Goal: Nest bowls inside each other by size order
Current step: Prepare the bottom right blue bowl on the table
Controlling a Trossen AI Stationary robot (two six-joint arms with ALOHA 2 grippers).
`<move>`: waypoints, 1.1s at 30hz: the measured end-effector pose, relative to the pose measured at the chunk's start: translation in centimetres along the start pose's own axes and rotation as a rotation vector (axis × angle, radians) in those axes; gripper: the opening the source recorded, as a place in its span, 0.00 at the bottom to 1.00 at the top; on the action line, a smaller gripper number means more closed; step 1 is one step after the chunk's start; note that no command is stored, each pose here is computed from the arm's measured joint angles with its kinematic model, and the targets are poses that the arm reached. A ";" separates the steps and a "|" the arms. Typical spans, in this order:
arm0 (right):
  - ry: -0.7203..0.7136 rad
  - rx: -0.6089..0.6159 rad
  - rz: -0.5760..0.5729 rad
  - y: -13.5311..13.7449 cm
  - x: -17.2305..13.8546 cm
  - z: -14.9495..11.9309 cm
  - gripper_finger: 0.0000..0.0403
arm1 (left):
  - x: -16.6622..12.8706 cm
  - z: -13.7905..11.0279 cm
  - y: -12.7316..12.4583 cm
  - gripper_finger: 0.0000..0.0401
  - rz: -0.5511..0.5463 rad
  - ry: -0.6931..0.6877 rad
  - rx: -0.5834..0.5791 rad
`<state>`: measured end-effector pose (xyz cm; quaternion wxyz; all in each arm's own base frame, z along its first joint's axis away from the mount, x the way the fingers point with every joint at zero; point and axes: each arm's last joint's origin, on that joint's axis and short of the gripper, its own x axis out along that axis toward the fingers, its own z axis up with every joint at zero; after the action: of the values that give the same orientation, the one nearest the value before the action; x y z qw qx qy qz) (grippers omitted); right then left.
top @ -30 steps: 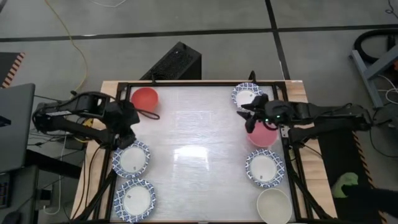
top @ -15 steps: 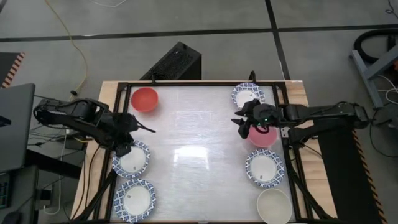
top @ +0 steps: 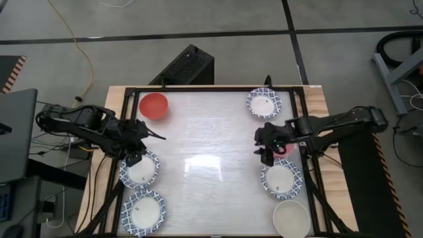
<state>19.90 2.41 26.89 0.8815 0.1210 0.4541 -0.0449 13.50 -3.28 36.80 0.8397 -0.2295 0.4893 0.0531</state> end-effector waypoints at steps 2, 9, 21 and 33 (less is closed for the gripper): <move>0.049 -0.058 -0.006 0.3 -0.1 0.2 0.50 | 0.0 0.0 0.0 0.21 -0.002 -0.004 0.011; 0.230 -0.319 0.009 1.8 0.6 1.6 0.50 | 0.0 0.1 0.1 0.21 0.047 -0.040 0.033; 0.549 -0.592 0.157 2.8 4.4 1.5 0.50 | 0.0 0.2 0.2 0.21 0.065 -0.053 0.062; 0.701 -0.723 0.205 2.7 7.1 0.7 0.50 | 0.0 0.2 0.2 0.21 0.083 -0.064 0.090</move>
<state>25.17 5.09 21.98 0.6616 -0.1399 0.6948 0.2450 13.59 -2.99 36.83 0.8615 -0.1691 0.4732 0.0733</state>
